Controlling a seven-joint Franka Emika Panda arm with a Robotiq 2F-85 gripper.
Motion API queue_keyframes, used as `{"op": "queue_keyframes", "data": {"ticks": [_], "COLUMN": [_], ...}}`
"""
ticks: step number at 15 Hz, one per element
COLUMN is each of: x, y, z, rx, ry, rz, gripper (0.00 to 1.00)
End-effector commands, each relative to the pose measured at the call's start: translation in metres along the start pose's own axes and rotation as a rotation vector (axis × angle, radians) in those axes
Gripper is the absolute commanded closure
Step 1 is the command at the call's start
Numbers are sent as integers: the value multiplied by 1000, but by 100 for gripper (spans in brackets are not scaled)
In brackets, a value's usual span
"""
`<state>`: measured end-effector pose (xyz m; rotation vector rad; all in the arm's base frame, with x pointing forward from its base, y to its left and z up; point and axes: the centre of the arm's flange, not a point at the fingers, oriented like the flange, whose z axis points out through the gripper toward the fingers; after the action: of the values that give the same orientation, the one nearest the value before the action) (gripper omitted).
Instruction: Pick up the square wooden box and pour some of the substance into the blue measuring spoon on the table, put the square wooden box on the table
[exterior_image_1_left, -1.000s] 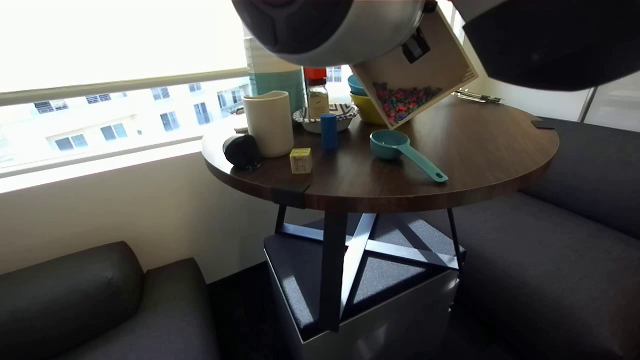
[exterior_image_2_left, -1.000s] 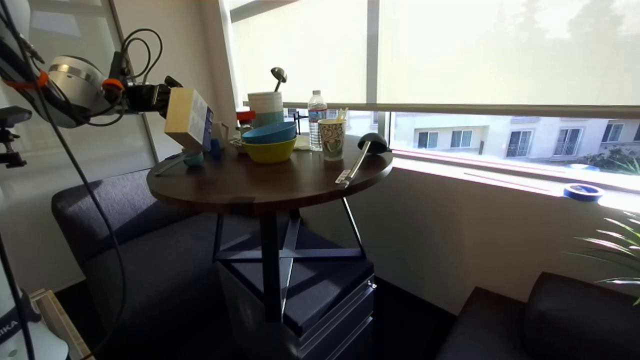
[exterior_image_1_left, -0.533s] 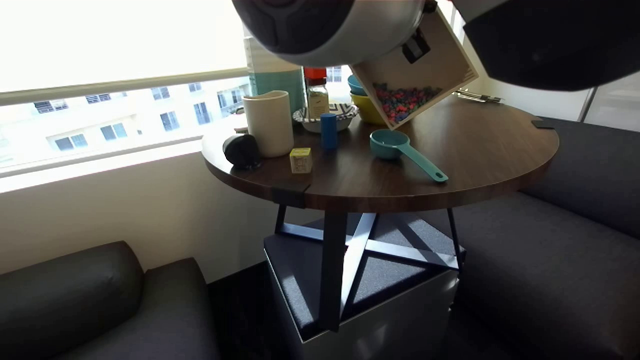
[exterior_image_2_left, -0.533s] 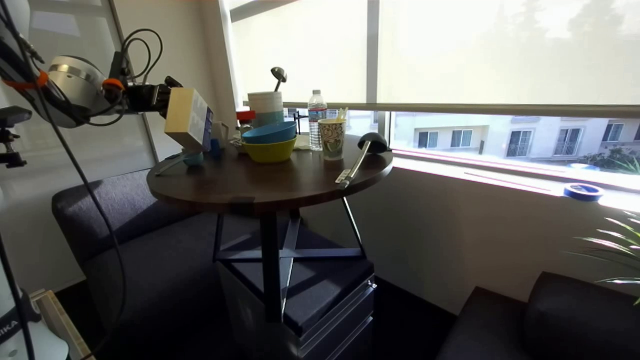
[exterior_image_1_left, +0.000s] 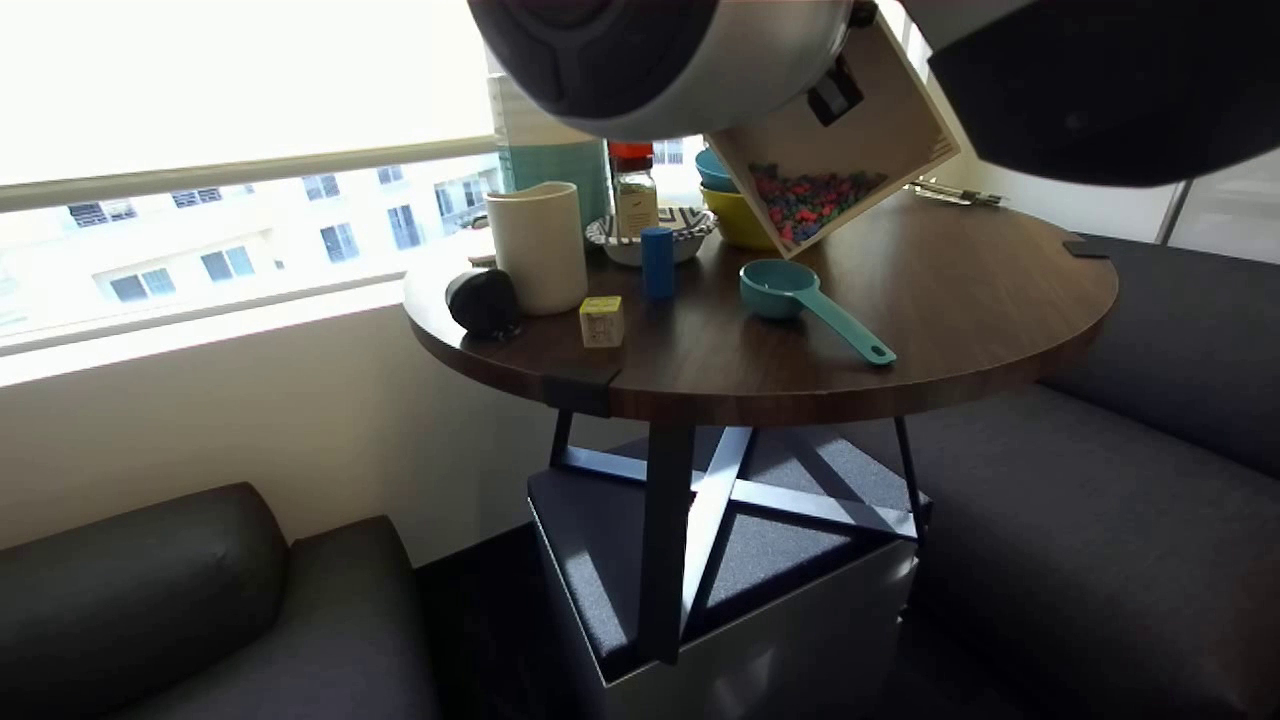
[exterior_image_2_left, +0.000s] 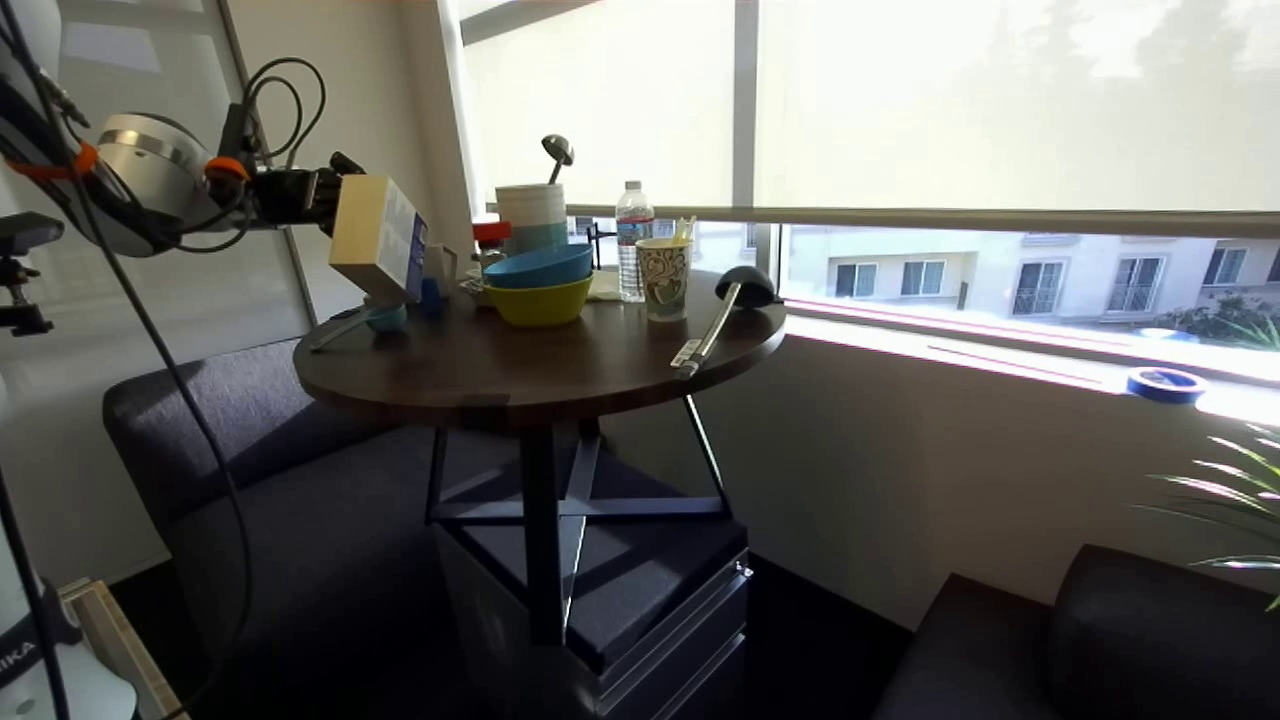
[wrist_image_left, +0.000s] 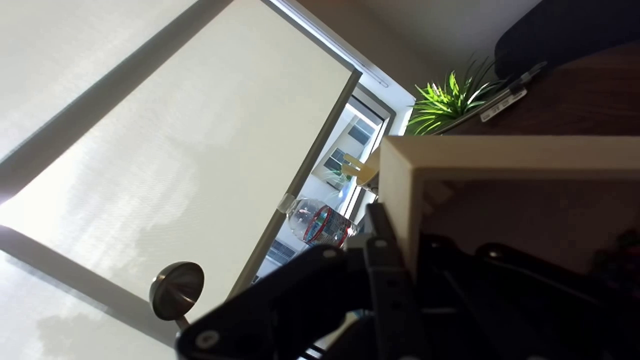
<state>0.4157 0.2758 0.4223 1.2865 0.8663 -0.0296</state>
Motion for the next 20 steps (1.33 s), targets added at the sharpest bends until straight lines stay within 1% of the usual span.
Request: {"op": "queue_keyframes", "data": {"ticks": [1,2,3,4,5,6,7,8,9,10,11,12,13,14,15,16,17,19,20], "x": [-11,-11,-10,-11,-10,-12,-11,-12,-12,-13,-13,-14,-13,-14,-14,-16,-15,-16,-16], "y": [1,1,0,-1,-2,-1,-2,-1,0,2,2,1,1,3,3,4,4,4,4], "z": [1,1,3,1,5,3,5,2,3,-1,1,2,3,1,2,1,3,1,2], "rx": [-63,-64,-52,-33,-64,-34,-62,-38,-54,-26,-42,-28,-44,-30,-44,-26,-40,-31,-33], "ry": [-10,-4,-19,7,-36,-4,-36,-3,-32,9,-11,0,-20,2,-14,11,-14,2,-4], "rz": [-26,-27,-28,-22,-31,-18,-26,-14,-20,2,-5,-3,-6,4,0,9,0,7,4], "gripper": [98,98,98,98,98,98,98,98,98,98,98,98,98,98,98,98,98,98,98]}}
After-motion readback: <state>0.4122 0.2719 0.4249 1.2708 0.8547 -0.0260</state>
